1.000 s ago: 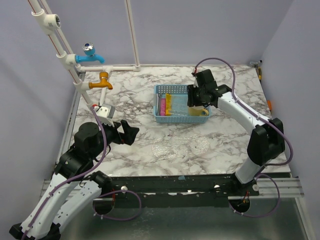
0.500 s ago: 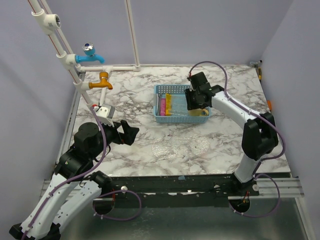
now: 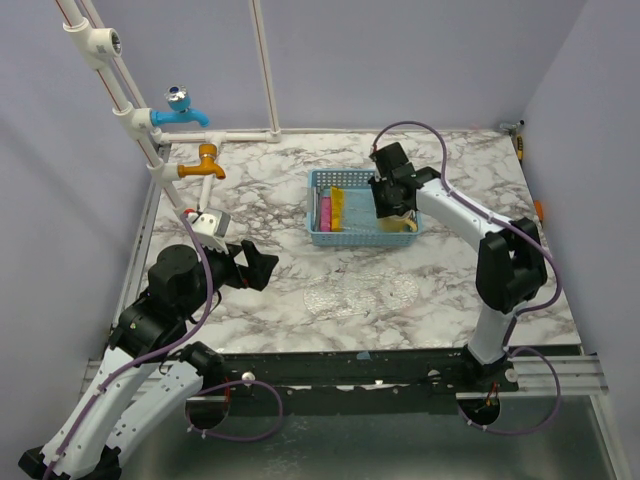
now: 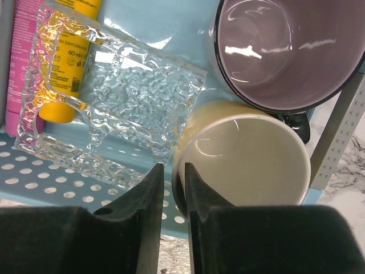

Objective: Prepare toiletry sets of a toothbrush and toothpaste on the tray

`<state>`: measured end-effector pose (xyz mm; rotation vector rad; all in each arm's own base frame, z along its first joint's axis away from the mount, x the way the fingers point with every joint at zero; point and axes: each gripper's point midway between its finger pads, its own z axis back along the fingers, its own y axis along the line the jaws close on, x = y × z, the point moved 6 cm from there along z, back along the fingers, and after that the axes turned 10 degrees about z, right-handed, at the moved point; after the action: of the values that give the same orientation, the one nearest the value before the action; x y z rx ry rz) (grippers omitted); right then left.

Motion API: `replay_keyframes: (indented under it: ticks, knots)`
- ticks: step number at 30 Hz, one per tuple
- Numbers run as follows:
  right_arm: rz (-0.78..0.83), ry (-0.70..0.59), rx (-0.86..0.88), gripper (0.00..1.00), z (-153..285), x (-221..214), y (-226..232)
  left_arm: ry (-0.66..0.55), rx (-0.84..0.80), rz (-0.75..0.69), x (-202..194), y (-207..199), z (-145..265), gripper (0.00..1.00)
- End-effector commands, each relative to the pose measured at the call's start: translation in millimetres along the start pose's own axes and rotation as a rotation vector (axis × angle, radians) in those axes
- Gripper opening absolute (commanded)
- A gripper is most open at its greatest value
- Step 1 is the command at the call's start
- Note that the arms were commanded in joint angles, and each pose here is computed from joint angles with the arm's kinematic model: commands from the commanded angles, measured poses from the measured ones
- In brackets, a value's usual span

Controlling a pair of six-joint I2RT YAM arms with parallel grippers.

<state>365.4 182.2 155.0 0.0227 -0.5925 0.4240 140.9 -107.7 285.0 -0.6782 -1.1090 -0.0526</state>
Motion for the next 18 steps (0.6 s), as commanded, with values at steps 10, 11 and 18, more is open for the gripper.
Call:
replay_keyframes:
  ticks: [10,11,18]
  knots:
    - [0.031,0.024,-0.091,0.01,2.2,3.6,-4.8,0.022,-0.009,-0.007,-2.7,-0.8,1.9,0.99]
    - [0.032,0.016,-0.109,0.01,5.9,5.2,-6.4,0.022,-0.009,-0.007,-2.5,-1.0,1.9,0.99]
    - [0.034,-0.063,-0.183,0.01,34.8,20.7,-13.1,0.022,-0.01,-0.007,-3.0,-0.7,2.1,0.99]
